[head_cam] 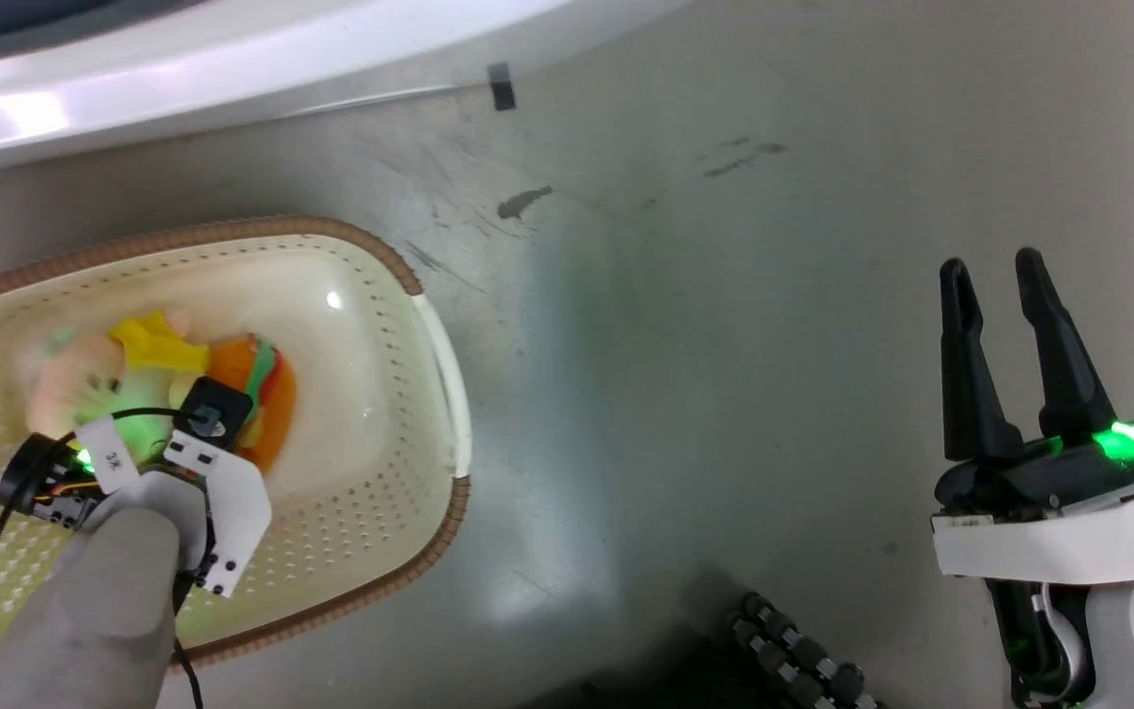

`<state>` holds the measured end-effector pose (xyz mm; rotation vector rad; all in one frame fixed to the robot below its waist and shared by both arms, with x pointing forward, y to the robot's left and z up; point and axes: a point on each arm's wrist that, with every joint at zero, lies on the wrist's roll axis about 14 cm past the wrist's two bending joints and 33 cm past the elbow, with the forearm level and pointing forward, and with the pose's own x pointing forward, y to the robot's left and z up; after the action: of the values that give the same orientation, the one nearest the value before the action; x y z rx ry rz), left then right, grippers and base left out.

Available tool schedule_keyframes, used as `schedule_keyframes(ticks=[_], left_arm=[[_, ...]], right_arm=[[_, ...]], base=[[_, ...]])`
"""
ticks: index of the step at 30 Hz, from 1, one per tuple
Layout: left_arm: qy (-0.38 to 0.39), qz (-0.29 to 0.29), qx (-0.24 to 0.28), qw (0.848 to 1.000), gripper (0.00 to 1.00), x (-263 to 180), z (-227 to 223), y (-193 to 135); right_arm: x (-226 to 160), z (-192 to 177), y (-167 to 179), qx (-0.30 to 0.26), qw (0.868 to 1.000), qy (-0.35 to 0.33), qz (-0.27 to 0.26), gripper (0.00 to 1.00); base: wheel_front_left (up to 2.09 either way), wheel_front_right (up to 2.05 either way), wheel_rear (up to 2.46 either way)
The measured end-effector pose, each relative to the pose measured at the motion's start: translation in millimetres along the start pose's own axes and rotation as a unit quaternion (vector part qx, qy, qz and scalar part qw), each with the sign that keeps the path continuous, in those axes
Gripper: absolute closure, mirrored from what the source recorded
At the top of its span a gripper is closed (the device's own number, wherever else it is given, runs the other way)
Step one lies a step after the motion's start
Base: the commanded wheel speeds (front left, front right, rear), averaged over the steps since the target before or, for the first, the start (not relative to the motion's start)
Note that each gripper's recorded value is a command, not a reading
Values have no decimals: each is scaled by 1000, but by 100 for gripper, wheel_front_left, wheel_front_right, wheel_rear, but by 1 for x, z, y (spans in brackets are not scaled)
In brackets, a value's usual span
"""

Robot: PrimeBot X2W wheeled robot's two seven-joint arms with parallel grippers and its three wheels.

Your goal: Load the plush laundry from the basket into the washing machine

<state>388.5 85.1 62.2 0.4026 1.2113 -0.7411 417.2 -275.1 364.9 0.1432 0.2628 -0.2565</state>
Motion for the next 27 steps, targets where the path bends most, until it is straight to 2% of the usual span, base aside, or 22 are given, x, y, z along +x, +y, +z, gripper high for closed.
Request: schedule_keyframes(ticks=[7,12,19,27], left_arm=[[-5,-12,-1,1000,100,13,-1,-6],[-15,-4,-4,1000,100,2,5,-9],[-86,11,-20,996,100,-46,30,-19],[-179,51,-53,981,100,-114,60,-21]], right_arm=[[2,12,-7,0,1000,-20,-9,0],[-1,34,-14,-3,999,-50,-17,0],[-13,70,-5,-9,995,-99,-1,0],[-35,102,12,-10,989,-145,28,0]], base=[[0,0,0],[0,0,0],[0,0,0],[0,0,0]])
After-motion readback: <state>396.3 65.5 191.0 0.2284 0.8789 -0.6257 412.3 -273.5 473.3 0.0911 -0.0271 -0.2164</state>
